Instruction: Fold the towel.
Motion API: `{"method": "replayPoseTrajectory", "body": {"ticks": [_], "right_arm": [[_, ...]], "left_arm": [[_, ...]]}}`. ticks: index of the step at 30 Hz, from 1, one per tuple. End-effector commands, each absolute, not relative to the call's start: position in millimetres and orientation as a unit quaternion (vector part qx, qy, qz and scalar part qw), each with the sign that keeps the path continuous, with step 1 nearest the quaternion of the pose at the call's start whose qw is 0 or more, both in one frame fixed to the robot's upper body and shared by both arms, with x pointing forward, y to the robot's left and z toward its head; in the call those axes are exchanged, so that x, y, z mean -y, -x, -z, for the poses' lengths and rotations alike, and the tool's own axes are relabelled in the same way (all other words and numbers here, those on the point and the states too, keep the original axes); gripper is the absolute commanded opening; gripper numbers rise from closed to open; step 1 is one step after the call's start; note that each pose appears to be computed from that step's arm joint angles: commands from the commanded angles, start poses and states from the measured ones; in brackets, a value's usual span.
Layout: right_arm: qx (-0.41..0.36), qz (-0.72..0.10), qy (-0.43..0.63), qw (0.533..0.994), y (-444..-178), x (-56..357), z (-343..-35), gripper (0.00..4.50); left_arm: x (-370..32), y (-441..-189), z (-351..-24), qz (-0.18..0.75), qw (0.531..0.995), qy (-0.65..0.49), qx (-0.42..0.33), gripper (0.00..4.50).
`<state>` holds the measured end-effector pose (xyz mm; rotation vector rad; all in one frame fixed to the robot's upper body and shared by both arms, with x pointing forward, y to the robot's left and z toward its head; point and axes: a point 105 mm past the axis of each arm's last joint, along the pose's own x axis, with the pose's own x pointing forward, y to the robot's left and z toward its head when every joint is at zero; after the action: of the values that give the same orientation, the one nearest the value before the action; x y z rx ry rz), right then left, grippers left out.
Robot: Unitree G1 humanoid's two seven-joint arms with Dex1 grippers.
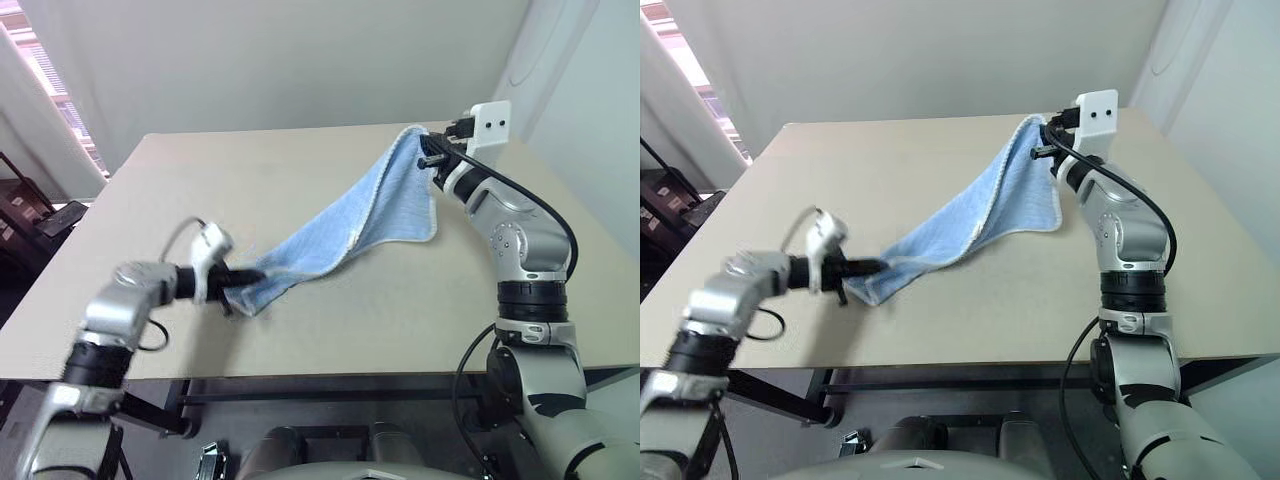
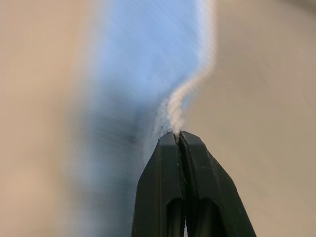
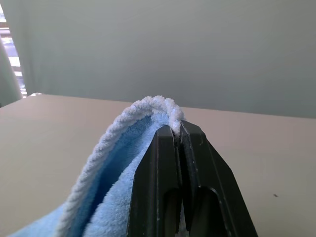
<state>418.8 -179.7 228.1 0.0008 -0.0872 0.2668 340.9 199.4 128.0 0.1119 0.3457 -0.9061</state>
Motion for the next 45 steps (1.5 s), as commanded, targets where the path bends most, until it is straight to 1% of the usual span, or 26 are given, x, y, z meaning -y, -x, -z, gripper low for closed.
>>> {"method": "replayPoseTrajectory", "body": {"ticks": [1, 6, 11, 14, 18, 21, 23, 24, 26, 27, 29, 31, 32, 34, 36, 40, 45], "right_arm": [[0.086, -0.123, 0.01, 0.989, -418, 190, -253, 0.0], [0.081, -0.109, 0.023, 0.99, -428, 202, -251, 0.0], [0.076, -0.09, 0.03, 0.993, -444, 206, -248, 0.0], [0.08, -0.064, 0.03, 0.994, -455, 213, -251, 0.0], [0.091, -0.014, 0.03, 0.995, -469, 222, -256, 0.0], [0.127, 0.015, 0.038, 0.991, -474, 224, -273, 0.0], [0.164, 0.027, 0.056, 0.985, -473, 226, -285, 0.0], [0.18, 0.026, 0.072, 0.981, -471, 225, -288, 0.0], [0.222, 0.007, 0.12, 0.968, -464, 219, -289, 0.0], [0.231, -0.042, 0.124, 0.964, -458, 210, -278, 0.0], [0.244, -0.105, 0.122, 0.956, -447, 199, -263, 0.0], [0.259, -0.14, 0.123, 0.948, -431, 196, -247, 0.0], [0.26, -0.147, 0.121, 0.947, -426, 197, -242, 0.0], [0.271, -0.167, 0.123, 0.94, -406, 197, -228, 0.0], [0.273, -0.181, 0.127, 0.936, -389, 199, -218, 0.0], [0.25, -0.193, 0.131, 0.94, -371, 204, -204, 0.0], [0.216, -0.203, 0.129, 0.946, -342, 216, -183, 0.0]], "left_arm": [[-224, -355, -149, 0.393, 0.91, -0.033, -0.129, 0.02], [-251, -394, -183, 0.312, 0.948, 0.004, -0.068, 0.02], [-263, -435, -203, 0.207, 0.978, 0.003, -0.022, 0.02], [-263, -450, -218, 0.158, 0.987, 0.009, 0.012, 0.02], [-254, -464, -238, 0.107, 0.993, 0.014, 0.05, 0.02], [-252, -469, -262, 0.068, 0.993, 0.013, 0.096, 0.02], [-252, -467, -281, 0.053, 0.988, 0.02, 0.146, 0.02], [-249, -466, -286, 0.062, 0.984, 0.024, 0.162, 0.02], [-239, -464, -284, 0.106, 0.98, 0.014, 0.166, 0.02], [-235, -462, -273, 0.131, 0.978, -0.014, 0.159, 0.02], [-234, -457, -256, 0.162, 0.975, -0.046, 0.144, 0.02], [-234, -447, -231, 0.207, 0.967, -0.08, 0.122, 0.02], [-235, -443, -222, 0.224, 0.964, -0.089, 0.115, 0.02], [-244, -432, -200, 0.245, 0.959, -0.105, 0.092, 0.02], [-253, -421, -186, 0.262, 0.955, -0.119, 0.077, 0.02], [-267, -410, -183, 0.266, 0.954, -0.116, 0.079, 0.02], [-290, -376, -163, 0.301, 0.943, -0.137, 0.042, 0.02]]}}
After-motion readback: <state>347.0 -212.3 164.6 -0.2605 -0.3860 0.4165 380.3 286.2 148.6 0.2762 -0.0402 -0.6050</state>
